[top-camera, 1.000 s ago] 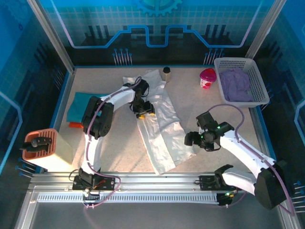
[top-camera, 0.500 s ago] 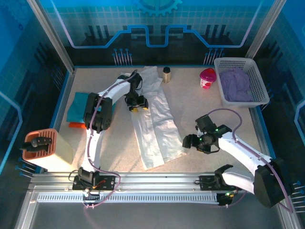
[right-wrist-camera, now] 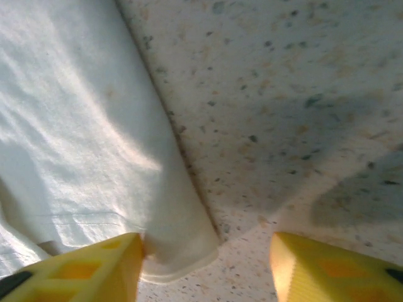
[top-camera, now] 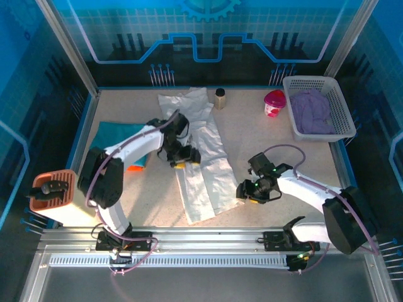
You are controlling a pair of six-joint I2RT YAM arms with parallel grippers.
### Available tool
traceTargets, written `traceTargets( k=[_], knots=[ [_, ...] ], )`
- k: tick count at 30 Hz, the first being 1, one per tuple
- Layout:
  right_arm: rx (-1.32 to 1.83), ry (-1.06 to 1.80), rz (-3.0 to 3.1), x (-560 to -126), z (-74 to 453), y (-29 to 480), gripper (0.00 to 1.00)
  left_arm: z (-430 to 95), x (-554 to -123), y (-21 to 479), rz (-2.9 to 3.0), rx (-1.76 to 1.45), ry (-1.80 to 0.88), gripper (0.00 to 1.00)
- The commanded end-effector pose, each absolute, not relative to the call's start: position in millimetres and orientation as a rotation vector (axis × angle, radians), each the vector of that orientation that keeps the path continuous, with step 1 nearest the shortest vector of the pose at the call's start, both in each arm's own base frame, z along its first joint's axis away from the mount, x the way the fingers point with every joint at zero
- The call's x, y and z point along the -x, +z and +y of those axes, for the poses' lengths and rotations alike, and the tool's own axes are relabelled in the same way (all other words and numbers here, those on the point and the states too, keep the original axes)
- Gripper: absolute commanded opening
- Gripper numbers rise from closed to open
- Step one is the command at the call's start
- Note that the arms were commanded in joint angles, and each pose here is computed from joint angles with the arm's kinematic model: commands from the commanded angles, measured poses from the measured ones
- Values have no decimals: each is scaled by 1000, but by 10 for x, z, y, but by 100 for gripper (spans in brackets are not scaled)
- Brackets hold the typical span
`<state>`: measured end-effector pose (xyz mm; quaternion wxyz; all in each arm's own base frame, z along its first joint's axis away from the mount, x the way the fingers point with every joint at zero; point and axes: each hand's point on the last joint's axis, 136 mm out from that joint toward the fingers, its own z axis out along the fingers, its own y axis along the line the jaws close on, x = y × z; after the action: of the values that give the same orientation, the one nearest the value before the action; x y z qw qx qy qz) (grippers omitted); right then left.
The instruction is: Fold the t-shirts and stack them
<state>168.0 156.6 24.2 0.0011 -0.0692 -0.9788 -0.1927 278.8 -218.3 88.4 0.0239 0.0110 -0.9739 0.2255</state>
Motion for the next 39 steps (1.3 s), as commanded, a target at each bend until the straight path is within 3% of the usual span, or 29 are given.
traceTargets(
  k=[1,6,18,23,37,39],
  knots=[
    [176,-645,-3062,-1682,1672,280,51,-2123,-2374,756,-2922,-190,713,61],
    [157,-651,-3055,-1674,1705,244,44,-2075,-1756,598,-2857,-228,657,59],
    [83,-573,-3045,-1598,1736,273,0,-2262,-1096,358,-2796,-323,658,53],
    [82,-559,-3050,-1471,1647,268,0,-2292,-1030,285,-2801,-360,677,45],
    [134,-603,-3059,-1337,1595,236,0,-2413,-915,137,-2790,-333,628,35],
    [134,-609,-3061,-1338,1602,243,0,-2414,-911,133,-2792,-330,624,27]
  ],
)
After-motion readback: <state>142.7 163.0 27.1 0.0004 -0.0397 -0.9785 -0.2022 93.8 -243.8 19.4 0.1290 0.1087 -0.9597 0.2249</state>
